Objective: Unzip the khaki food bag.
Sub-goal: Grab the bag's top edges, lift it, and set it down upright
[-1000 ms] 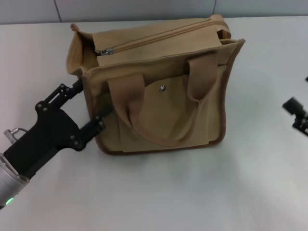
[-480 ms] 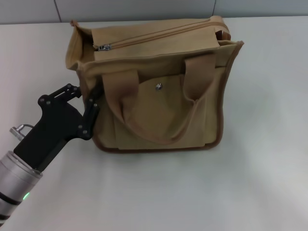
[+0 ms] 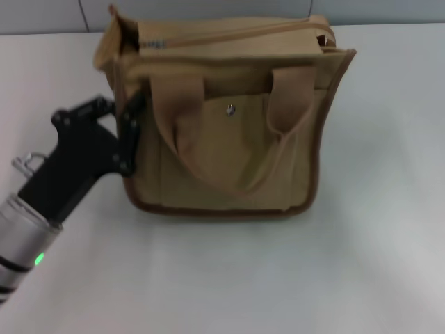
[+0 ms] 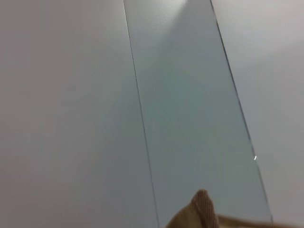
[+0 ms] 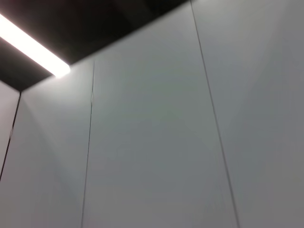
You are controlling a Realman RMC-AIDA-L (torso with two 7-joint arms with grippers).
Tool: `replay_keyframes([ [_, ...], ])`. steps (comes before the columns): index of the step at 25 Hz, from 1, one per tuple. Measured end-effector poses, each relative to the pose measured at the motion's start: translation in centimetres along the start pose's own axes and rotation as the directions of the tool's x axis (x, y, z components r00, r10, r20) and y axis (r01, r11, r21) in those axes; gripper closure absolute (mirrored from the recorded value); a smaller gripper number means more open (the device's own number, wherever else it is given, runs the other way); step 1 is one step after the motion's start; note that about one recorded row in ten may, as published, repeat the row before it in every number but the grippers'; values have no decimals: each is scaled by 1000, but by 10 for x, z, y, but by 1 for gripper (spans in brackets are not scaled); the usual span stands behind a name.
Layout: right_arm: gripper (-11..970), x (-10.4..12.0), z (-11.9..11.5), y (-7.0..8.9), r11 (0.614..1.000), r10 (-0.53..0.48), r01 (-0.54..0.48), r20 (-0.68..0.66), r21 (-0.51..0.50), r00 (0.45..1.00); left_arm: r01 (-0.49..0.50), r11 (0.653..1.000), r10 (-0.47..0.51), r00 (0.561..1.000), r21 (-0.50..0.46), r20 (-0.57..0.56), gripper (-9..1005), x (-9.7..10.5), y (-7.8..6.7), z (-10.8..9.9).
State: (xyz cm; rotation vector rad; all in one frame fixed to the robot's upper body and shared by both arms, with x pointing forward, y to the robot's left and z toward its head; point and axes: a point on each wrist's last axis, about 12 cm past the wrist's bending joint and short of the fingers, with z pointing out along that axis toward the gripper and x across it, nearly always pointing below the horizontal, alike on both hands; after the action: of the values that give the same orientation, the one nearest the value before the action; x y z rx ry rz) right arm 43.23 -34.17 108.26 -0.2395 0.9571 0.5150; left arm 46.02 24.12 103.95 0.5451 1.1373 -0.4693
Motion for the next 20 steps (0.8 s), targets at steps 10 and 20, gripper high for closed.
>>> replay_keyframes([
  [10, 114, -6, 77, -39, 996, -81, 84, 76, -40, 994, -71, 984, 49, 989, 163, 138, 914, -20, 32, 45],
  [20, 115, 30, 169, -22, 951, -20, -38, -185, -306, 982, -175, 925, 98, 967, 336, 235, 914, -40, 45, 64],
])
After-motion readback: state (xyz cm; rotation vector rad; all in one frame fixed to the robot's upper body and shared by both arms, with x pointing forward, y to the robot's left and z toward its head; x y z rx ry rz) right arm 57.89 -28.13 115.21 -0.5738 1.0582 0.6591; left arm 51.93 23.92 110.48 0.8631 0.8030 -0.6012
